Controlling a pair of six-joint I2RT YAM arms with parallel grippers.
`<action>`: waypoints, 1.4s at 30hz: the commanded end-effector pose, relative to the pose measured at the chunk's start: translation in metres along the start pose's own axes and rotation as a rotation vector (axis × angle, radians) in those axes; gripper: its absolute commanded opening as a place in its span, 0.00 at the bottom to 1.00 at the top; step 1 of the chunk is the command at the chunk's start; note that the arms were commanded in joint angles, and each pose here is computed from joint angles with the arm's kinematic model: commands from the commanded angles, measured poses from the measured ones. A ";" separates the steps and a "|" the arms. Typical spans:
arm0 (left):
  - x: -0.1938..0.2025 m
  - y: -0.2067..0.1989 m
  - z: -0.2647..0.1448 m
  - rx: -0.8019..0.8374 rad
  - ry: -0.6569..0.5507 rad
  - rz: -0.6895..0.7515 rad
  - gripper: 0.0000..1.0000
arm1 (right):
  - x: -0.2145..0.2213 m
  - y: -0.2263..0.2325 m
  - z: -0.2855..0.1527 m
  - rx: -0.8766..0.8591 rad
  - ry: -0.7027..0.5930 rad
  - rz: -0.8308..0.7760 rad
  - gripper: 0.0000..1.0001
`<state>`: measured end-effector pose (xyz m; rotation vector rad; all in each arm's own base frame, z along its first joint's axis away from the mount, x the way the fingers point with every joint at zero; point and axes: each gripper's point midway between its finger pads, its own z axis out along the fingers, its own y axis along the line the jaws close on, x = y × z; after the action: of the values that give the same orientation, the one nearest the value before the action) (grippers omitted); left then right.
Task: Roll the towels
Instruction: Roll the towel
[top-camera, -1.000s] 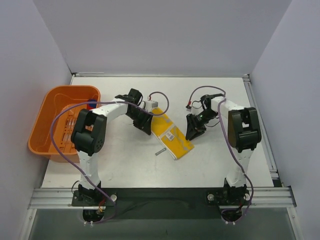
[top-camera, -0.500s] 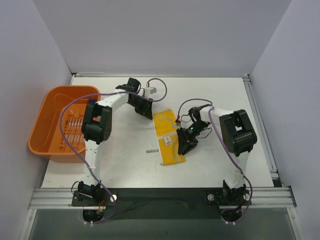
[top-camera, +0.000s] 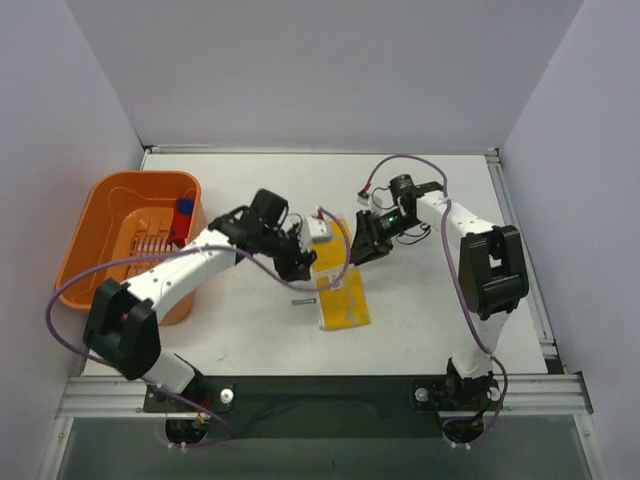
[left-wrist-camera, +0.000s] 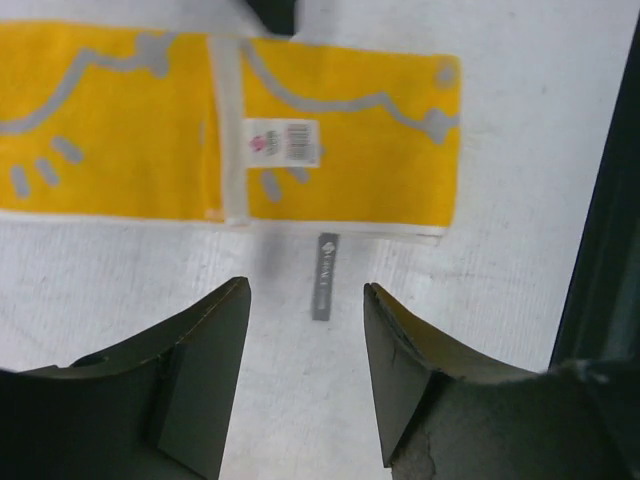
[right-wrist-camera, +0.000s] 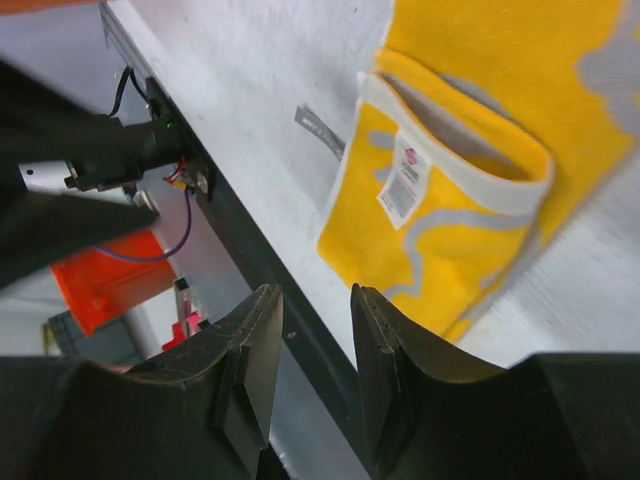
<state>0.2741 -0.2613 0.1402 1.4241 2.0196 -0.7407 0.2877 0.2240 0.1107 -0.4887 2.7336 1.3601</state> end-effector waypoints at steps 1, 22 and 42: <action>0.015 -0.028 0.023 -0.033 0.054 0.232 0.60 | 0.011 0.016 0.029 -0.077 0.089 0.111 0.34; 0.055 -0.117 0.120 0.105 0.181 0.530 0.56 | 0.039 -0.059 0.094 0.029 0.233 0.269 0.24; 0.060 -0.150 0.089 0.336 0.205 0.306 0.00 | 0.009 -0.011 0.040 0.020 0.084 0.043 0.24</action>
<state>0.1495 -0.3282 0.0247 2.0415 1.7603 -0.6396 0.2581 0.2562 0.0344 -0.4208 2.9792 1.4228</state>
